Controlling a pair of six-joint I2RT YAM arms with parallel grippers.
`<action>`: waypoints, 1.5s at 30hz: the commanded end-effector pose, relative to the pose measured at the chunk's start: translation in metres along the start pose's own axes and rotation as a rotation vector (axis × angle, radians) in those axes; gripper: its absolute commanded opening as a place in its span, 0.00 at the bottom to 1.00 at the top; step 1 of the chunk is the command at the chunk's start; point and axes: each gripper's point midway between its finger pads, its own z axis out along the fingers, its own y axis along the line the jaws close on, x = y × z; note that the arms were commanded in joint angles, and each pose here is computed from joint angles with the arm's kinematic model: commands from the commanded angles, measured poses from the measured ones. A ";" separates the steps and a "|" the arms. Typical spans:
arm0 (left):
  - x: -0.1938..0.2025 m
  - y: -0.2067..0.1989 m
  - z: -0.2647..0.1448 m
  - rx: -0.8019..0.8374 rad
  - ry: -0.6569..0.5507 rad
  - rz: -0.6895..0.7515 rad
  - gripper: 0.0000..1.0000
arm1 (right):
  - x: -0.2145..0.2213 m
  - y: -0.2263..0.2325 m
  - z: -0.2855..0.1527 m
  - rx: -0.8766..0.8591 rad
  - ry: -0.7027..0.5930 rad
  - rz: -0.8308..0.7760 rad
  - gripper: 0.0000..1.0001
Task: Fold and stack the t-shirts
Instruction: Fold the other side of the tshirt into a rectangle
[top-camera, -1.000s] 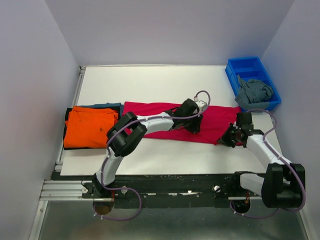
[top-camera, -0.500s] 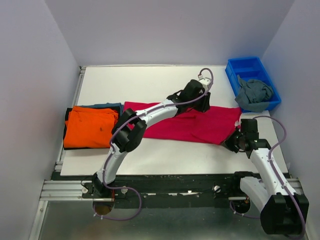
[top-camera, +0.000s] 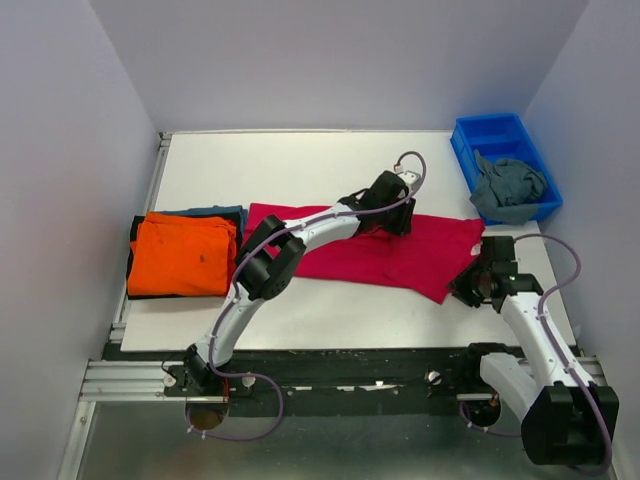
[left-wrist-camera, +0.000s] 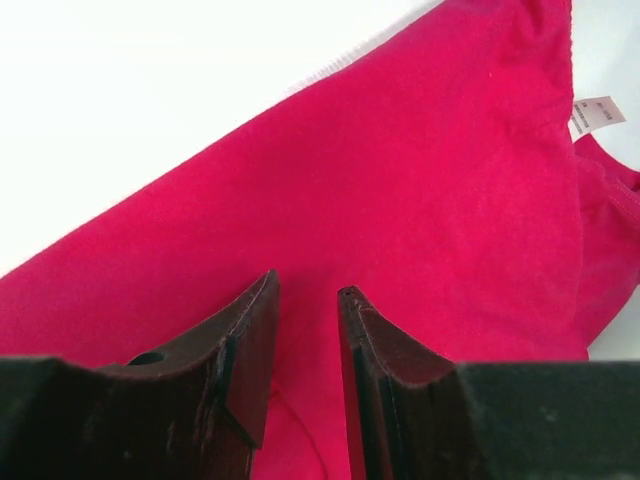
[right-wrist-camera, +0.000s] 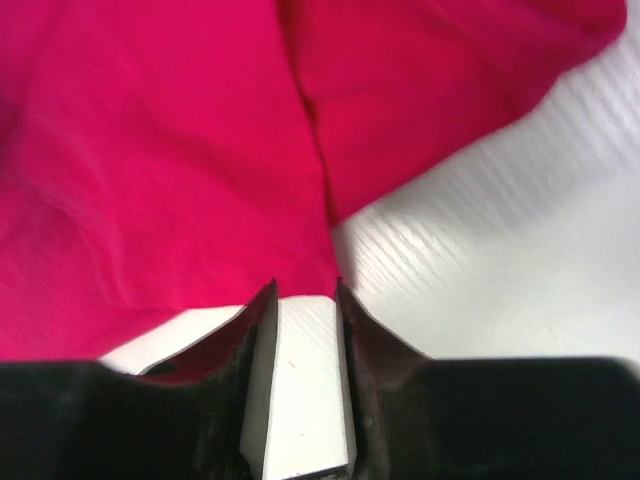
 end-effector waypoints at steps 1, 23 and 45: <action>-0.037 0.003 -0.039 -0.024 -0.091 -0.008 0.44 | -0.040 0.022 -0.010 -0.012 -0.118 -0.048 0.29; 0.067 0.045 -0.034 -0.087 0.134 -0.228 0.38 | -0.030 0.012 0.044 0.124 -0.008 0.046 0.01; 0.005 0.109 -0.160 -0.483 -0.222 -0.283 0.00 | -0.075 0.040 0.038 0.114 -0.102 -0.036 0.01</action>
